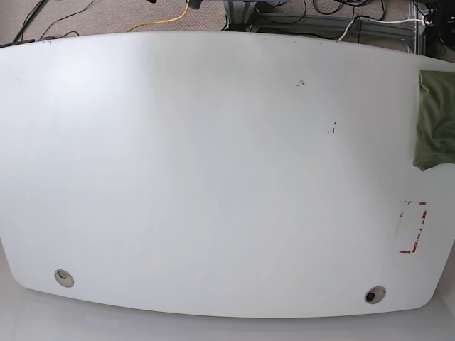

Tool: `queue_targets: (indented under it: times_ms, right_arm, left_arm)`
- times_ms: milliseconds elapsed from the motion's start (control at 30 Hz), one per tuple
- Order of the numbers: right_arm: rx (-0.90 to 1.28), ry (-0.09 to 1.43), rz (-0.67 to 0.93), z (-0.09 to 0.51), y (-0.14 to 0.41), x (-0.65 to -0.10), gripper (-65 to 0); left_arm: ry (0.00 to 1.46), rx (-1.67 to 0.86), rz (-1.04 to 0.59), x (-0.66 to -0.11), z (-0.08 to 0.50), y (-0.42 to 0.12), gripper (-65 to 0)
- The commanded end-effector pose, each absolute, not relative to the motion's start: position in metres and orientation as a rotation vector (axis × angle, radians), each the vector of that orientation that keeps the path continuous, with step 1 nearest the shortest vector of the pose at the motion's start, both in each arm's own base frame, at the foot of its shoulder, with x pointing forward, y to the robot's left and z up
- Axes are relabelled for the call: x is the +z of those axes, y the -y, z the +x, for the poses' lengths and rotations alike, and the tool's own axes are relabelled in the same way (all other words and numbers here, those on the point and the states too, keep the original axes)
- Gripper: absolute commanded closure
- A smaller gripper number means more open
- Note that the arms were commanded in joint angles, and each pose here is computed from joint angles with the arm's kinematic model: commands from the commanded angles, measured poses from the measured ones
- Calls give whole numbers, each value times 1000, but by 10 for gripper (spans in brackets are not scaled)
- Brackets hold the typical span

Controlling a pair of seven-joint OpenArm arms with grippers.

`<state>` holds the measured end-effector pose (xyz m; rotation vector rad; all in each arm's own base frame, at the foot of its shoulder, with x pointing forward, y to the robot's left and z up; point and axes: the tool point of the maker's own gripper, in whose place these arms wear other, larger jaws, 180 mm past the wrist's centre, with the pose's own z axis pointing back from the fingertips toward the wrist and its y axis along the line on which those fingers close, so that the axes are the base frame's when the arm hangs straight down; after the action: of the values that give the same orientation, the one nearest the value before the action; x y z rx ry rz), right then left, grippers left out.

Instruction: Layout the t-shirt on the table in an organized manner, then fold the t-shirt properly

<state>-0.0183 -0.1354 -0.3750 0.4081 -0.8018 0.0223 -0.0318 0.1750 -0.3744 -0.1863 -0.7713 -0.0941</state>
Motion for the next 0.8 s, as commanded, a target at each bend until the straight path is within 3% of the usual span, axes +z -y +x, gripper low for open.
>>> queue_targets:
  times_ms: [0, 333, 767]
  right_arm:
    - [-11, 765, 423, -39, 136, -371, -138]
    - [-120, 548, 468, -112, 118, -413, -138]
    - [-204, 452, 463, -136, 129, -497, -138]
  left_arm:
    - [710, -67, -196, -370, -62, -176, -75]
    - [468, -3, -279, -423, -141, -171, -78]
    - [370, 46, -321, -517, -137, -175, -79]
